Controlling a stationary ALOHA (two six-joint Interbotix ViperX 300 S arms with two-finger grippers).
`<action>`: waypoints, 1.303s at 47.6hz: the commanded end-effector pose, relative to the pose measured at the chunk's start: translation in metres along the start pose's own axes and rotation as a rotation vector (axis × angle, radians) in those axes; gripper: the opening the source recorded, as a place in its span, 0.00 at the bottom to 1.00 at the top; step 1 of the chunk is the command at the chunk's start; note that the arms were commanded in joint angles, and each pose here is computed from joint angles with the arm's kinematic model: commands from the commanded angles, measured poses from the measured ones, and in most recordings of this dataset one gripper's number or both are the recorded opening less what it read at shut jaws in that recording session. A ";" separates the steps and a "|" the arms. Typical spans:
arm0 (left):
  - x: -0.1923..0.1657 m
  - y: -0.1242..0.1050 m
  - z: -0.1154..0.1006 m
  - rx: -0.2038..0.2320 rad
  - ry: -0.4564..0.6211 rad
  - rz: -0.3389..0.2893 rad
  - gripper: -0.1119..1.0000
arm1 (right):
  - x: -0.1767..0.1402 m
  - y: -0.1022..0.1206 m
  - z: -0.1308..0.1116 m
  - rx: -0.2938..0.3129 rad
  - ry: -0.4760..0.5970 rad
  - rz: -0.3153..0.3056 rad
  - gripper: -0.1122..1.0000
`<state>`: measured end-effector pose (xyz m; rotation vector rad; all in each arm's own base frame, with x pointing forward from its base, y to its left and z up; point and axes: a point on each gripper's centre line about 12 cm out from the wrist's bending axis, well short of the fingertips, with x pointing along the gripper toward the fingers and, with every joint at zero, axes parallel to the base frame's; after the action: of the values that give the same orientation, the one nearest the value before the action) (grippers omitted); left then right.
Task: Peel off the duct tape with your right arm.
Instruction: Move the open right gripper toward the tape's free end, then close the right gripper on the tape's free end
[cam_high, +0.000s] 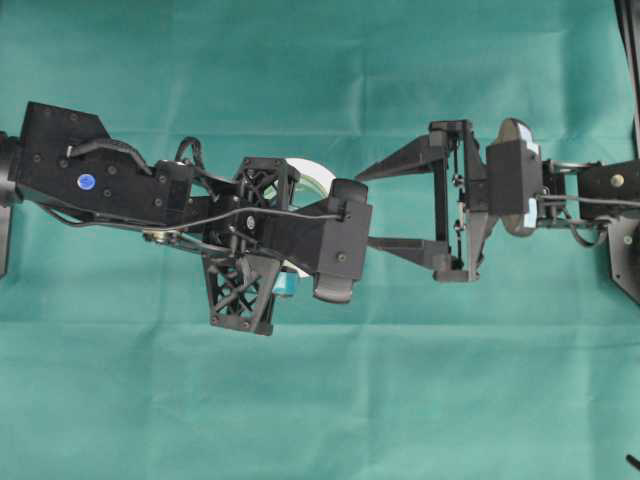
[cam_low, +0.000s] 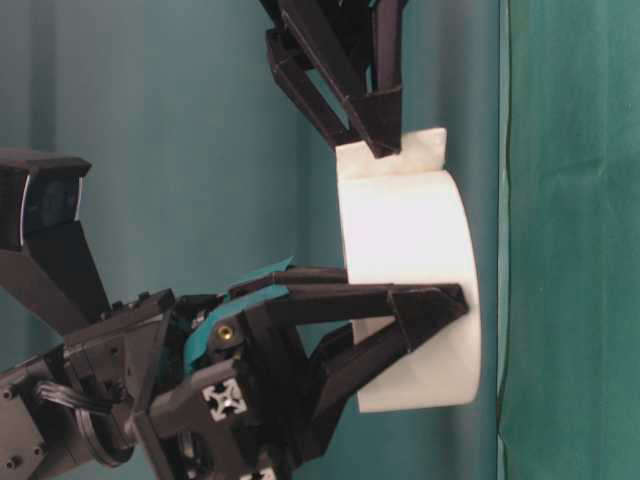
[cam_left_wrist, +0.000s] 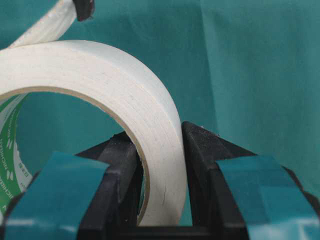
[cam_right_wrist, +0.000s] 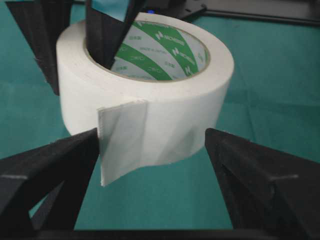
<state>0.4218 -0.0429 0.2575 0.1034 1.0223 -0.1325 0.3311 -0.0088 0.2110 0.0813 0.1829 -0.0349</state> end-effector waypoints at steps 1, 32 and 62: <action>-0.016 -0.002 0.012 0.011 -0.054 0.002 0.28 | 0.001 -0.003 0.010 0.010 -0.035 -0.010 0.75; -0.017 -0.006 0.011 0.017 -0.052 -0.003 0.28 | 0.009 0.001 0.006 0.009 -0.020 0.001 0.72; -0.016 -0.006 0.010 0.017 -0.046 -0.003 0.28 | 0.006 0.002 0.005 0.008 -0.017 0.003 0.06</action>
<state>0.4207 -0.0472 0.2571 0.1093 1.0281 -0.1412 0.3359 -0.0067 0.2029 0.0875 0.2075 -0.0313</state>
